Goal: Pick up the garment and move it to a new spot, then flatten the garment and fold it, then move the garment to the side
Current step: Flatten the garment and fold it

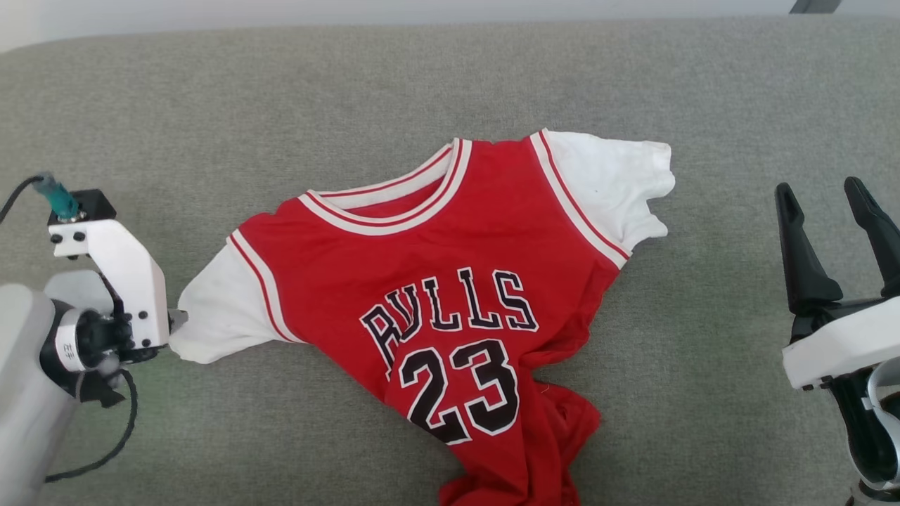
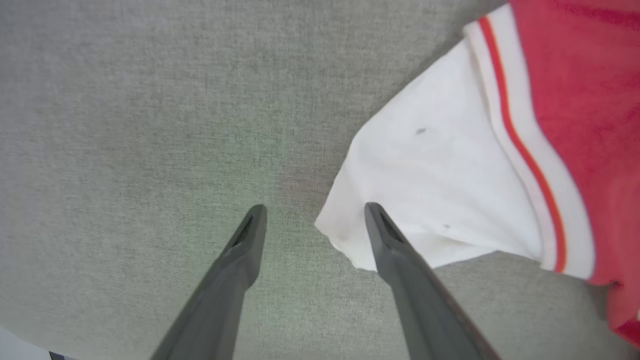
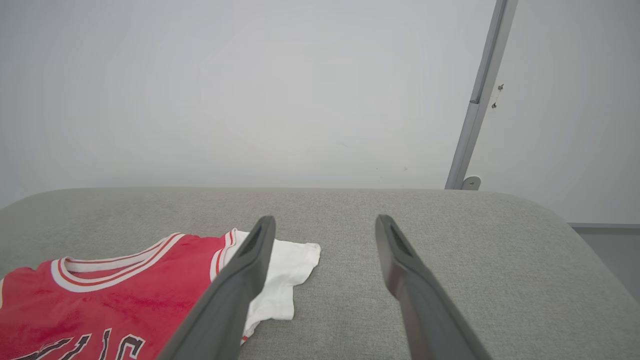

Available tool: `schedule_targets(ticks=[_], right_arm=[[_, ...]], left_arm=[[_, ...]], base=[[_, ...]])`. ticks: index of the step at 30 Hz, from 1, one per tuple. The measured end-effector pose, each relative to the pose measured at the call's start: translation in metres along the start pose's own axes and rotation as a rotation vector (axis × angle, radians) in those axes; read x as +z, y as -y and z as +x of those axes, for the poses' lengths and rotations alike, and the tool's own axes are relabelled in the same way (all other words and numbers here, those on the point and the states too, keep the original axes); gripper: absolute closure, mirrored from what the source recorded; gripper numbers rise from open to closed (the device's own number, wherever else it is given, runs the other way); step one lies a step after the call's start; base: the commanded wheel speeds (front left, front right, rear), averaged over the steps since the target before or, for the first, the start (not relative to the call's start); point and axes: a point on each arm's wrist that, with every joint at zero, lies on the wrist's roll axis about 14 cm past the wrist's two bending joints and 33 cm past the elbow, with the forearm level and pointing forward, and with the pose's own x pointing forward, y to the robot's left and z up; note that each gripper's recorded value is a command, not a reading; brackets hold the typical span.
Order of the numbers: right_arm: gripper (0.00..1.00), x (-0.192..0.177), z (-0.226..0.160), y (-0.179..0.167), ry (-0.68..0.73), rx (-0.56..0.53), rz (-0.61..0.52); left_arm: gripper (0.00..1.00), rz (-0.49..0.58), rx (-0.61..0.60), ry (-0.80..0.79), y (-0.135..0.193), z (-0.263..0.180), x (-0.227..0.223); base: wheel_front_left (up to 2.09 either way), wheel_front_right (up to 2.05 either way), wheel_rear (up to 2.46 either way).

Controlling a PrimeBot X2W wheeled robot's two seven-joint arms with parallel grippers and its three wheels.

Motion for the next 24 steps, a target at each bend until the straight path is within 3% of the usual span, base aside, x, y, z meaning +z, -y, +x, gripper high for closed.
schedule_targets(ticks=[12,13,24], right_arm=[[0.00,-0.011,0.004,0.005,-0.051,-0.004,-0.002],[0.00,-0.015,0.005,0.005,-0.071,-0.001,-0.007],[0.00,-0.053,0.053,0.001,-0.276,0.088,-0.065]], left_arm=[[0.00,-0.089,-0.035,-0.075,0.016,0.035,-0.021],[1.00,-0.079,-0.044,-0.077,0.018,0.036,-0.022],[1.00,-0.044,-0.113,-0.037,0.031,0.038,-0.016]], base=[[0.00,0.00,0.00],[0.00,0.00,0.00],[0.00,0.00,0.00]])
